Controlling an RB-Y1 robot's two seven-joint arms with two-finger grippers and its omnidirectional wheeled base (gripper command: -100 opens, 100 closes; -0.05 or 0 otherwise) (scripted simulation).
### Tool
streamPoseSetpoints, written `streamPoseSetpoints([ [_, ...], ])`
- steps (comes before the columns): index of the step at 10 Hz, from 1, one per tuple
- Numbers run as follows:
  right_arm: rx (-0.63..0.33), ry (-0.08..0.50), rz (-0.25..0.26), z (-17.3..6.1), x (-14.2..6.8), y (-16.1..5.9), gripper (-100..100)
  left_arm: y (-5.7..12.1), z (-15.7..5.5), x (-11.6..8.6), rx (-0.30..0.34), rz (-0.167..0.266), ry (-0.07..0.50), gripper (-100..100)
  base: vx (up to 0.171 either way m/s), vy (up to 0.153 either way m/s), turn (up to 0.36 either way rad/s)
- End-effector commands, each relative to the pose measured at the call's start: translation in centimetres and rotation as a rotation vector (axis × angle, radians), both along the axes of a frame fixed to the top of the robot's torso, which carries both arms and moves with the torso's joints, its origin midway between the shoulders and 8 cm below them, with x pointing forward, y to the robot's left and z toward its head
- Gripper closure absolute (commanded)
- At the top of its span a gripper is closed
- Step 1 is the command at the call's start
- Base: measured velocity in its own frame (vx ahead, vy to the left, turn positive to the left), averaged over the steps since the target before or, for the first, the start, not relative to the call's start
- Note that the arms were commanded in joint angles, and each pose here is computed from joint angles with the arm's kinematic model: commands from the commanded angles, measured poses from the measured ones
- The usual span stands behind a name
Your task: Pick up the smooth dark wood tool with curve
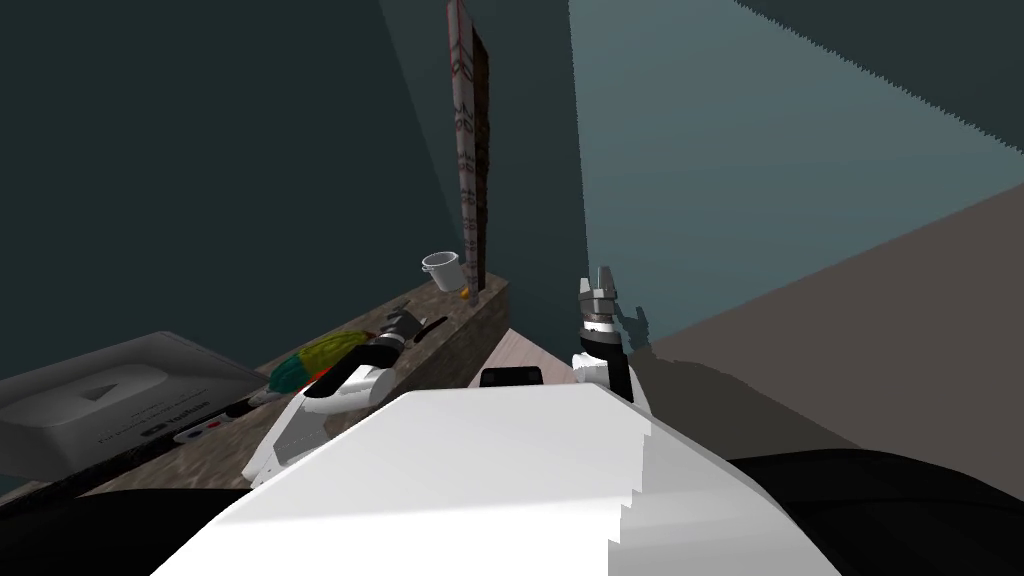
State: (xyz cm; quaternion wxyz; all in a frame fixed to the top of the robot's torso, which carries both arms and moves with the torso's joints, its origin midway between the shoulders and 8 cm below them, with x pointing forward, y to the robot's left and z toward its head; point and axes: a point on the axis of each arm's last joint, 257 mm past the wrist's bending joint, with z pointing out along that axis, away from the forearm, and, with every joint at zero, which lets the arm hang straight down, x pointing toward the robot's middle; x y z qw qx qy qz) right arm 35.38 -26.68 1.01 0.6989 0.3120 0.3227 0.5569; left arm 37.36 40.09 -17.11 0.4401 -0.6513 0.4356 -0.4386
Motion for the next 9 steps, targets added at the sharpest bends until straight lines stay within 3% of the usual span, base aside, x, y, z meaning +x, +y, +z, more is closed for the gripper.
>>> streamPoseSetpoints([
  [1, 0.0, 0.0, 0.0, 0.0, 0.0, 0.0, 0, 1.0, -0.6, -0.3, -0.028, 0.026, 0.033, -100, -0.009, 0.003, -0.135],
  [9, 0.0, 0.0, 0.0, 0.0, 0.0, 0.0, 0, 3.3, -4.8, -2.6, -0.109, 0.114, 0.221, -100, -0.005, 0.011, -0.067],
])
